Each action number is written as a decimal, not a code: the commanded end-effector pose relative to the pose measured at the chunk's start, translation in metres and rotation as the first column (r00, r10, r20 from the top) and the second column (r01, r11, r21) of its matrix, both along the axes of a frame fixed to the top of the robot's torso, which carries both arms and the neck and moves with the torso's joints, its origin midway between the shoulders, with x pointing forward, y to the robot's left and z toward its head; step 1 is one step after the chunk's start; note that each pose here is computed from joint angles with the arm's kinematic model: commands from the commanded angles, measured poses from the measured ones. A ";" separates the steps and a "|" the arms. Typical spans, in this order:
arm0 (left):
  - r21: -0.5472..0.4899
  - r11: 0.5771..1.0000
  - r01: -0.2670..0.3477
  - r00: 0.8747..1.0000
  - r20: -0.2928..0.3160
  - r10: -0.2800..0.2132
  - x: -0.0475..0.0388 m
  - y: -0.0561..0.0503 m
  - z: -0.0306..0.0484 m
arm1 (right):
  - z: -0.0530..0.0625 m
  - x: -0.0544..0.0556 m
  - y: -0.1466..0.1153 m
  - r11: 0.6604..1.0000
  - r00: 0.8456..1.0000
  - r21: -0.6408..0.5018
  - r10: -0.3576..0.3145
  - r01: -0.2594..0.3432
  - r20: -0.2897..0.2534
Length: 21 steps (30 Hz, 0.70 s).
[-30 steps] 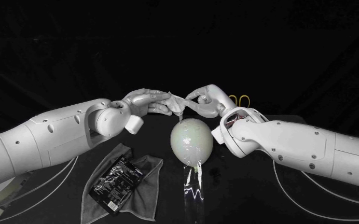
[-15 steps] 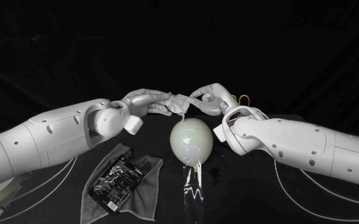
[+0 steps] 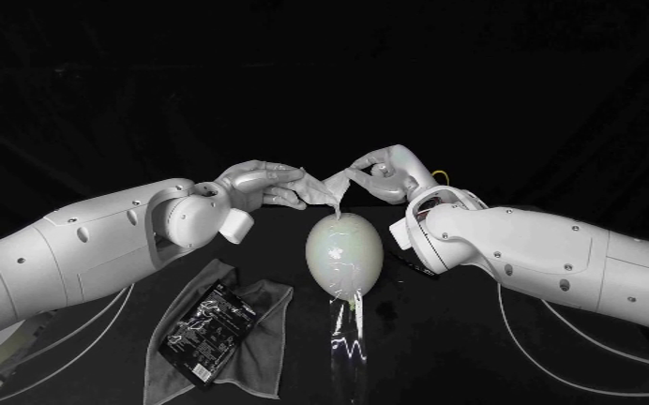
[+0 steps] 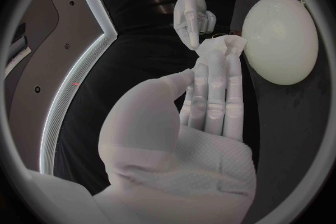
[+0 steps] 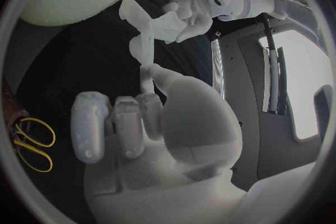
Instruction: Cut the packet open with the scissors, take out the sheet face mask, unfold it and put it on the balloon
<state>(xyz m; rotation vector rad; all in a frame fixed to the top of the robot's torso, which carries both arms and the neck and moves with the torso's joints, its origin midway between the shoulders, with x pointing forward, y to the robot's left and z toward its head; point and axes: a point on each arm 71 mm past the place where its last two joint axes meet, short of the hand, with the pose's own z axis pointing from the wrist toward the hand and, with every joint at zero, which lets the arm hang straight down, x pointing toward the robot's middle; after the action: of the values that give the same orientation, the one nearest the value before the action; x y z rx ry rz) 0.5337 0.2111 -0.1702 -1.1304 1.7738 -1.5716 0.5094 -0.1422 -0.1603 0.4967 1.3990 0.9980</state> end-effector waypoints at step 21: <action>0.010 0.999 -0.033 0.999 0.023 0.032 0.0118 0.015 0.0299 | 0.006 0.018 -0.023 0.998 0.998 -0.001 -0.064 0.064 0.010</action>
<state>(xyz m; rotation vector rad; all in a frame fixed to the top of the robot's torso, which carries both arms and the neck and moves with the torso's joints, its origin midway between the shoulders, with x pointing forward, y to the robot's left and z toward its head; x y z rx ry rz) 0.5452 0.2273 -0.1434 -1.1214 1.7139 -1.5351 0.5263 -0.1648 -0.1557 0.5394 1.3682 0.9377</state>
